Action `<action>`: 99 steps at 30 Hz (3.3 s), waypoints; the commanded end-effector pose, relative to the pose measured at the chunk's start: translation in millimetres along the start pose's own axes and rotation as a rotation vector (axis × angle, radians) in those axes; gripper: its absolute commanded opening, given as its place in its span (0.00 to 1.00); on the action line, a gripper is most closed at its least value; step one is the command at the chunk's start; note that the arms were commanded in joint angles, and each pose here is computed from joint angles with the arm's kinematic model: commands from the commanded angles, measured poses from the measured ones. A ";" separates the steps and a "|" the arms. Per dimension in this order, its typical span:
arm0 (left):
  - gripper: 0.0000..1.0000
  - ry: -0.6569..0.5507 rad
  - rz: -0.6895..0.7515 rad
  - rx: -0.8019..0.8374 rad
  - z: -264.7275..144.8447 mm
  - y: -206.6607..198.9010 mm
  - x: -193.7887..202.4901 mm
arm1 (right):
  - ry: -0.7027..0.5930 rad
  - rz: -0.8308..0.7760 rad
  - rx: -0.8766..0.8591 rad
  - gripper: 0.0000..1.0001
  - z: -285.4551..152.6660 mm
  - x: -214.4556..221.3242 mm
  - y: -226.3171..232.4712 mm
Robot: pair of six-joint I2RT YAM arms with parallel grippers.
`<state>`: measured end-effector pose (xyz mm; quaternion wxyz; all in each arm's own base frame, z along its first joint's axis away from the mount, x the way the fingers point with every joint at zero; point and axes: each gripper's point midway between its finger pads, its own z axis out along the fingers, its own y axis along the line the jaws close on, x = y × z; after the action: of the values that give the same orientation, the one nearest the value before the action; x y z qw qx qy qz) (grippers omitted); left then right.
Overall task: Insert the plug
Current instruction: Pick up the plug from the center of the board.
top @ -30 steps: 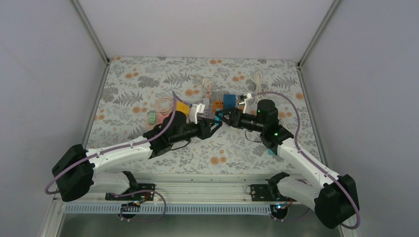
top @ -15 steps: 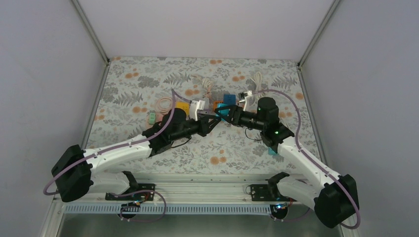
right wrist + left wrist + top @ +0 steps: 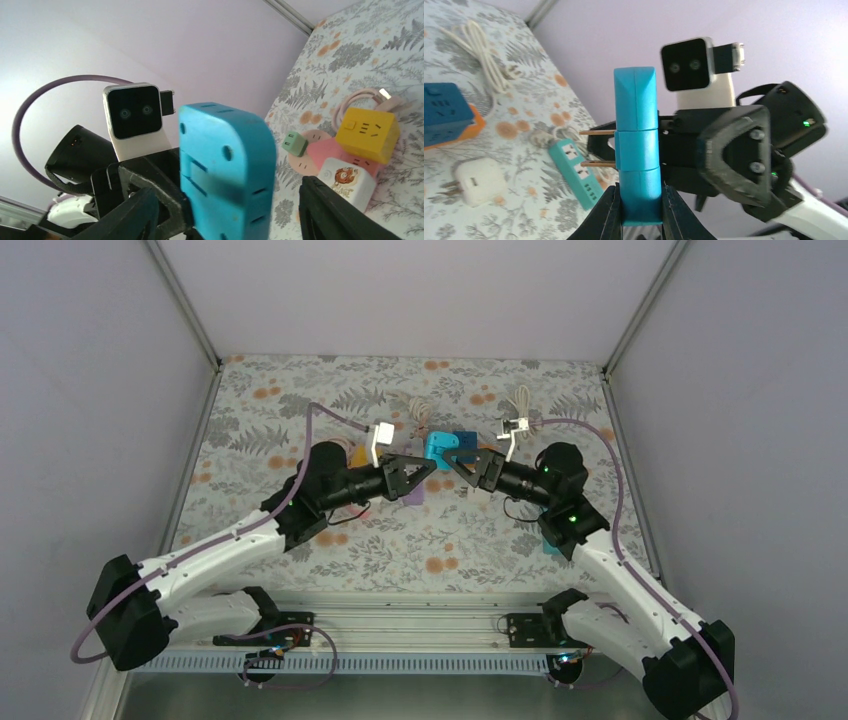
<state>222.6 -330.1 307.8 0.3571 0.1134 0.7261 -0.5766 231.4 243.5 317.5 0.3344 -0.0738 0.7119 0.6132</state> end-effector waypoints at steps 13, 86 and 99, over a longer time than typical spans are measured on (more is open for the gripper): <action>0.03 0.069 -0.125 0.288 -25.7 -64.6 -14.6 | -0.034 -0.002 -0.195 0.12 -4.0 -23.6 57.2; 0.53 -0.296 0.366 -0.435 -74.9 50.0 -41.8 | 0.170 0.326 0.157 0.04 52.3 3.1 3.5; 0.87 -0.047 0.220 0.019 -65.7 -28.1 -45.8 | 0.373 -0.246 -0.124 0.03 33.6 22.7 65.8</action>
<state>242.4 -242.9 358.2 0.5232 0.1032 0.7156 -0.4511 223.6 299.8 321.4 0.2186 -0.1624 0.7726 0.5735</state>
